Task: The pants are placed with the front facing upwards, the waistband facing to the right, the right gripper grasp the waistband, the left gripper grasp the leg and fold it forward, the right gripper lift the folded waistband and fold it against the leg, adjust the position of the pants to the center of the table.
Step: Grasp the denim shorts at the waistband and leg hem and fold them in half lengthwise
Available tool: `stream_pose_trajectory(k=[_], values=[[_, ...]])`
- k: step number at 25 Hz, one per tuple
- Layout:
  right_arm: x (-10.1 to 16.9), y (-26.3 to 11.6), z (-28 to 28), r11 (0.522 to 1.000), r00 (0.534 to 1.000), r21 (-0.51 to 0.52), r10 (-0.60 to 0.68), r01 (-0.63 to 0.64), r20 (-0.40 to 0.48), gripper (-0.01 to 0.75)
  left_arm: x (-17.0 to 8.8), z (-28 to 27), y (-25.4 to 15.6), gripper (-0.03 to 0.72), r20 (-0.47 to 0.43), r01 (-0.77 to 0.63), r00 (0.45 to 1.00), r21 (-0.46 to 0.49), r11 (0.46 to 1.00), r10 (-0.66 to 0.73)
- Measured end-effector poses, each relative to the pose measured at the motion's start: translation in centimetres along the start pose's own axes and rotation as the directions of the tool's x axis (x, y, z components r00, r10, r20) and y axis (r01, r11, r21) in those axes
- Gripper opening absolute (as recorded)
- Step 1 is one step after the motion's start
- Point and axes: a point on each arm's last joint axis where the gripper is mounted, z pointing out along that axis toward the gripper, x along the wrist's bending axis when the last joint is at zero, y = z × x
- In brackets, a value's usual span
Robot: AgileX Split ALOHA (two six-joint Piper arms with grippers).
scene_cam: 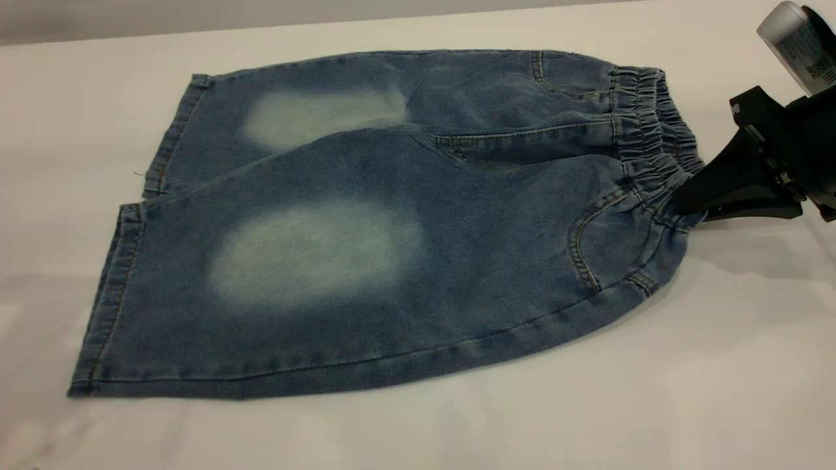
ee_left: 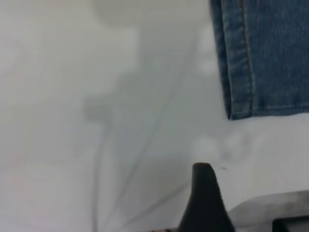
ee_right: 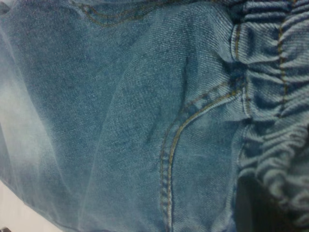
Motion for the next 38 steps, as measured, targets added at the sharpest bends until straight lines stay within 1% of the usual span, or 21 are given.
stream_pose_trajectory(k=[7, 12, 17, 21, 25, 38], values=[[0.0, 0.0, 0.0, 1.0, 1.0, -0.001, -0.011, 0.011, 0.0, 0.036, -0.1, 1.9, 0.5, 0.451, 0.021, 0.0, 1.0, 0.037, 0.999, -0.001], [0.0, 0.0, 0.0, 1.0, 1.0, -0.001, -0.015, 0.015, 0.0, 0.036, -0.2, 4.6, 0.9, 0.451, 0.044, -0.038, 0.998, 0.107, 0.993, 0.034], [0.0, 0.0, 0.0, 1.0, 1.0, -0.001, -0.015, 0.015, 0.0, 0.036, -1.2, 7.0, 0.8, 0.451, 0.057, -0.116, 0.993, 0.199, 0.973, 0.107], [0.0, 0.0, 0.0, 1.0, 1.0, -0.001, -0.017, 0.017, 0.0, 0.036, -2.2, 8.5, 0.8, 0.451, 0.04, -0.22, 0.975, 0.232, 0.947, 0.217], [0.0, 0.0, 0.0, 1.0, 1.0, 0.0, -0.017, 0.017, -0.001, 0.036, -2.1, 9.6, 0.8, 0.451, 0.016, -0.279, 0.959, 0.251, 0.927, 0.284], [0.1, 0.0, 0.0, 1.0, 1.0, 0.002, -0.019, 0.019, -0.011, 0.036, -2.1, 12.6, 1.0, 0.451, 0.027, -0.272, 0.961, 0.267, 0.925, 0.275]])
